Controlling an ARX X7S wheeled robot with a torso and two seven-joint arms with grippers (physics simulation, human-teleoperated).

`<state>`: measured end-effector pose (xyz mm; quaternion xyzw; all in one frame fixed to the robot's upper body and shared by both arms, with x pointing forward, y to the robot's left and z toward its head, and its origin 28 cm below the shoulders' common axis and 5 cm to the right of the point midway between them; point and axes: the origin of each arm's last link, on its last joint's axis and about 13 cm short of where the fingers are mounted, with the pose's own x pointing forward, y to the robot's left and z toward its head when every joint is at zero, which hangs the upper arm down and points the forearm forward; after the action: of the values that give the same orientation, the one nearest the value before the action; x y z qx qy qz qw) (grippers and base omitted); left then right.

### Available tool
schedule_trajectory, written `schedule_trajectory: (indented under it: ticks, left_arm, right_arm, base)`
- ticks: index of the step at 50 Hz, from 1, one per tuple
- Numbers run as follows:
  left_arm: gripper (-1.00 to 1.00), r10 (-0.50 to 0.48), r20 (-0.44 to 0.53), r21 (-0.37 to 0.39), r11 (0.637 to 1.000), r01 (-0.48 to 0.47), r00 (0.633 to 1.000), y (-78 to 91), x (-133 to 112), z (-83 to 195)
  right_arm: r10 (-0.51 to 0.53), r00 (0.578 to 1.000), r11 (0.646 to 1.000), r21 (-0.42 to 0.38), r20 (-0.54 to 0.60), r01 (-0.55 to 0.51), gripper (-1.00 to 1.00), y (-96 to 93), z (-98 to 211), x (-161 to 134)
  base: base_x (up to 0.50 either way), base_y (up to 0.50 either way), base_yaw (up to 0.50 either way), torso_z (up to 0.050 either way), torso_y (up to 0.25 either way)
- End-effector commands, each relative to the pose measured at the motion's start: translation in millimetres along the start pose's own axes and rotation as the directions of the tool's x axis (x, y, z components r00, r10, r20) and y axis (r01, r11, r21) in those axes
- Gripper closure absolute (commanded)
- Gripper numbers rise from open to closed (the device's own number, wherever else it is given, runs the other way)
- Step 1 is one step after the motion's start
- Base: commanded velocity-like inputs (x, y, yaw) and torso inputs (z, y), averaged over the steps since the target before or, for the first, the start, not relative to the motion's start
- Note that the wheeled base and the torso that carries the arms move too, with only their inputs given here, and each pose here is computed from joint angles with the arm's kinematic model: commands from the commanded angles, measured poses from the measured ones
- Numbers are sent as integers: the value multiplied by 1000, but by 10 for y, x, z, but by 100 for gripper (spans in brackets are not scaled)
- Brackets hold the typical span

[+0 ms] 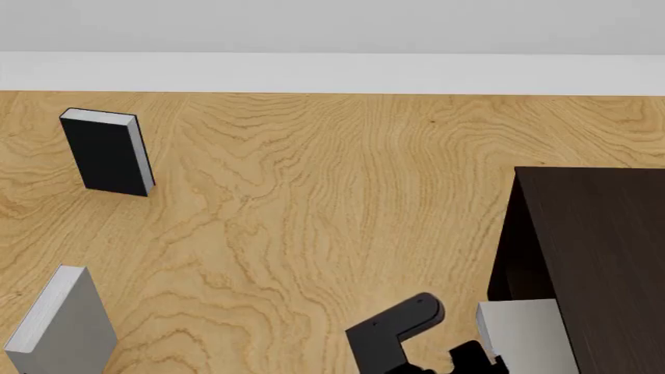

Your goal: Pick up the book on the right and place it on the cabinet shelf.

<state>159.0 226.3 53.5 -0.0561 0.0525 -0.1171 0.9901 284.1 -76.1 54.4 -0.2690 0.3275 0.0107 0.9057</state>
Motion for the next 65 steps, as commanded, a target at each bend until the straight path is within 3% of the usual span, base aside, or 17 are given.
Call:
schedule_trajectory:
  ticks: [1, 65]
  left_arm:
    - [-100, 1, -2, 2, 1000, -1, 1000, 2, 5, -9]
    - [-100, -4, -5, -5, 1000, 4, 1000, -4, -1, -20]
  right_arm:
    - [-25, 1000, 1000, 15, -14, 25, -100, -67, -25, 32]
    - [-144, 985, 984, 90, -100, 153, -100, -301, -87, 154]
  base:
    - [0, 0, 0, 0, 0]
    - [1, -1, -3, 0, 0]
